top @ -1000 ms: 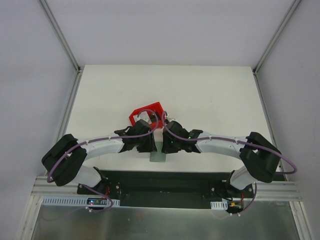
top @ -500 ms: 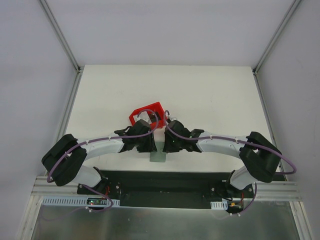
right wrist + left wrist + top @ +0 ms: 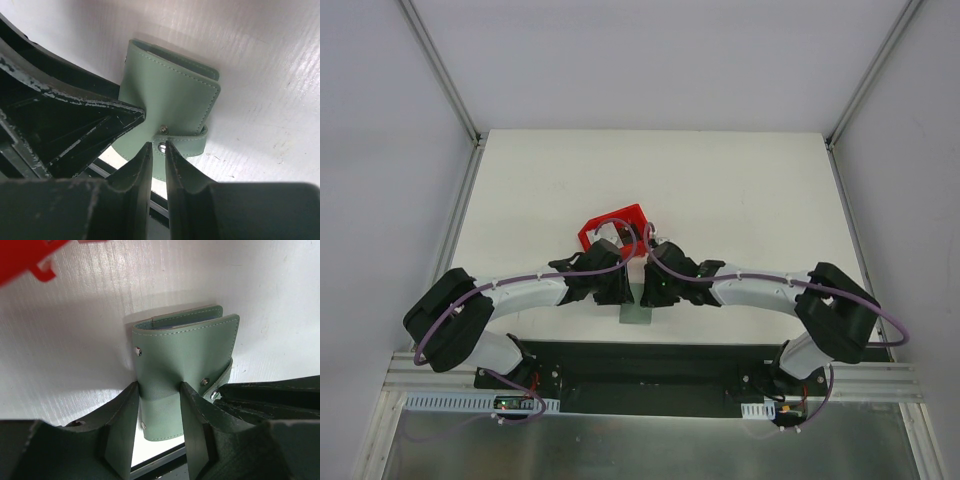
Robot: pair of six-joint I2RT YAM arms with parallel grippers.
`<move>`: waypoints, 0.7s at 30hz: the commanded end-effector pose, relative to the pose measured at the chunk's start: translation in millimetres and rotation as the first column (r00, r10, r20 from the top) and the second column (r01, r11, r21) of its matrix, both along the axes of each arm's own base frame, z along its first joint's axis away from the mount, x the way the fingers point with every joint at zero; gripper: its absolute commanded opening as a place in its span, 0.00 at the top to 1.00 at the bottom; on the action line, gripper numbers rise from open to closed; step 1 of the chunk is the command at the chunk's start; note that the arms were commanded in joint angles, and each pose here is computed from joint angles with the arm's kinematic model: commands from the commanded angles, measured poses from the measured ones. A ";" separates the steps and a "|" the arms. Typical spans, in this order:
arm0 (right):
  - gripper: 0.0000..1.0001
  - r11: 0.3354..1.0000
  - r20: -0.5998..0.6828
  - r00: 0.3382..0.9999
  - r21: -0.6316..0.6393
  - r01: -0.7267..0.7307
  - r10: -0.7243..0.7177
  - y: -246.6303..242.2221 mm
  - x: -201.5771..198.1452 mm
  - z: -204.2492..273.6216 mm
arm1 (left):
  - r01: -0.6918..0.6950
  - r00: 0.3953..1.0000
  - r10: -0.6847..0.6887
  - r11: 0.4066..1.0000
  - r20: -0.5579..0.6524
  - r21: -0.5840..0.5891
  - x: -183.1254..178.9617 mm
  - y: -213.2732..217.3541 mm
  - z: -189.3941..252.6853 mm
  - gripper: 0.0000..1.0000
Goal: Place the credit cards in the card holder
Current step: Close the card holder at the center of the board.
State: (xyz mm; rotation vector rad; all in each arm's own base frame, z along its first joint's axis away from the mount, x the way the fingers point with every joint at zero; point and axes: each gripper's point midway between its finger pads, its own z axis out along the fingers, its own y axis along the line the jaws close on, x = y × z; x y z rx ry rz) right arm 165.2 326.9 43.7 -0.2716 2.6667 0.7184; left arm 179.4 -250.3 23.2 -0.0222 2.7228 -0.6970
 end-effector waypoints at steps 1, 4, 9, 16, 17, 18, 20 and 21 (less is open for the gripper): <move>0.81 0.999 0.041 0.998 0.004 0.037 -0.037 -5.7 4.6 7.0 | 0.019 1.000 -0.019 1.000 -0.017 0.009 -4.8 -0.5 -0.7 0.63; 0.81 0.998 0.058 0.997 -0.003 0.057 -0.057 -13.2 6.3 10.7 | 0.018 1.000 -0.018 1.000 -0.019 0.010 -5.1 -0.2 -1.2 0.63; 0.81 0.998 0.038 0.997 -0.004 0.060 -0.060 -16.2 1.1 6.5 | 0.021 1.000 -0.020 1.000 -0.016 0.010 -4.8 -0.5 -0.7 0.63; 0.81 0.999 0.030 0.998 0.002 0.048 -0.048 -7.1 2.2 4.9 | 0.022 1.000 -0.022 1.000 -0.021 0.007 -4.7 -1.8 -0.7 0.63; 0.81 0.999 0.033 0.998 0.004 0.047 -0.047 -5.4 4.1 5.7 | 0.023 1.000 -0.022 1.000 -0.022 0.007 -4.9 -1.9 -0.7 0.63; 0.81 0.999 0.035 0.998 0.003 0.043 -0.043 -3.9 4.5 5.7 | 0.024 1.000 -0.024 1.000 -0.020 0.006 -4.5 -2.2 -0.2 0.63; 0.81 0.999 0.029 0.999 0.004 0.039 -0.039 -0.2 7.3 5.5 | 0.024 1.000 -0.024 1.000 -0.018 0.004 -3.9 -2.9 0.5 0.63; 0.81 0.999 0.029 0.999 0.006 0.035 -0.035 2.0 8.2 6.1 | 0.025 1.000 -0.025 1.000 -0.017 0.004 -3.9 -2.8 0.4 0.63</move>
